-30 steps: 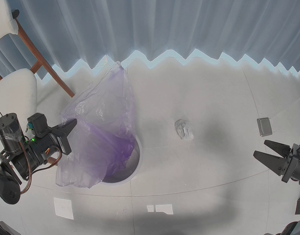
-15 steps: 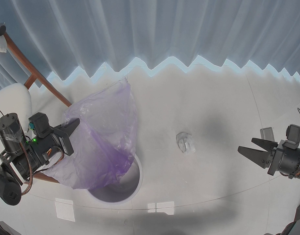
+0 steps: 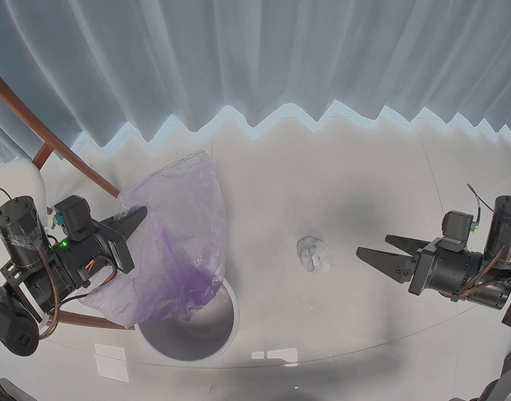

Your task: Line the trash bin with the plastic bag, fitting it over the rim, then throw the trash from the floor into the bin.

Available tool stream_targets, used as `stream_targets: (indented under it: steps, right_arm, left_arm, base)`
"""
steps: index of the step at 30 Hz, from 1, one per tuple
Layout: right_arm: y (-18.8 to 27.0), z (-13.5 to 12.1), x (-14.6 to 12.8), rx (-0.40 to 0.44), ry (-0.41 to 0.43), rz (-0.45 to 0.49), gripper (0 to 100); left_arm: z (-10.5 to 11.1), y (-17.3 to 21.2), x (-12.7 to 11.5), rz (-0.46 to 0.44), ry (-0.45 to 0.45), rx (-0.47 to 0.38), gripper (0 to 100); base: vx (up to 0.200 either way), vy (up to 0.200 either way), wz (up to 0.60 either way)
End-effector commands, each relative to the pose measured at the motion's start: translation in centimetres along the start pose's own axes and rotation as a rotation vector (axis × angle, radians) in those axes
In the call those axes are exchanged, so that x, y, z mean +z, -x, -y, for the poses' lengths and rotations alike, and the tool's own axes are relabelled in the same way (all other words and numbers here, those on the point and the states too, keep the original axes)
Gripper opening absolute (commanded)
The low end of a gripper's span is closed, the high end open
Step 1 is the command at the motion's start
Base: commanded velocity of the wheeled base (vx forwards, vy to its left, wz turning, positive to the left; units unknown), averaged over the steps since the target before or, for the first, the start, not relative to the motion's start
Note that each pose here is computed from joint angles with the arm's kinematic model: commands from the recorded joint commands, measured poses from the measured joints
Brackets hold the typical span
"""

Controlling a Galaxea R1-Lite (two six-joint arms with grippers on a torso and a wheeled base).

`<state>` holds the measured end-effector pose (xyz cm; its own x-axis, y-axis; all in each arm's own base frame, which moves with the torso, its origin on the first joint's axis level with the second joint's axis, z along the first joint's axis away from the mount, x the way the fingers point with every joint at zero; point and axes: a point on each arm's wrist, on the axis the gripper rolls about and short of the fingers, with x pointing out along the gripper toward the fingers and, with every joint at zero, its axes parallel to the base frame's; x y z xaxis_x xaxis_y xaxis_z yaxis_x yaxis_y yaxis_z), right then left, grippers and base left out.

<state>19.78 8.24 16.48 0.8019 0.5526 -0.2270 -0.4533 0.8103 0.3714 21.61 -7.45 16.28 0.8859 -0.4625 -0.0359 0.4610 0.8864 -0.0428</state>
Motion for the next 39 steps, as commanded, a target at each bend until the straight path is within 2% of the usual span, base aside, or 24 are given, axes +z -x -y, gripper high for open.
stream_targets:
  steps: [1,7,16,23,33,39]
  right_arm:
    - [-3.2,0.6,-2.1,0.005,-0.034,-0.085,100]
    - [-5.7,1.5,-3.1,0.01,-0.042,-0.066,100]
    - [-9.2,2.8,-3.9,0.03,-0.128,0.053,100]
    - [-11.4,3.8,-3.5,0.019,-0.147,0.077,100]
    - [-15.9,6.7,-0.2,-0.02,-0.14,0.191,100]
    - [-15.9,7.1,-0.4,-0.06,-0.136,0.194,100]
  left_arm:
    - [0.4,0.2,0.0,0.0,-0.002,-0.014,0]
    - [0.8,0.1,-0.2,-0.006,0.0,-0.033,0]
    - [2.9,0.2,-0.9,-0.039,0.02,-0.123,0]
    - [4.9,0.3,-0.9,-0.051,0.105,-0.21,0]
    - [5.9,0.2,-1.1,-0.06,0.108,-0.255,0]
    - [6.6,0.3,-1.3,-0.071,0.106,-0.286,0]
  base:
    - [0.0,0.2,0.0]
    - [0.0,0.2,0.0]
    - [0.0,0.2,0.0]
    - [0.0,0.0,0.0]
    - [0.0,0.0,0.0]
    - [0.0,0.0,0.0]
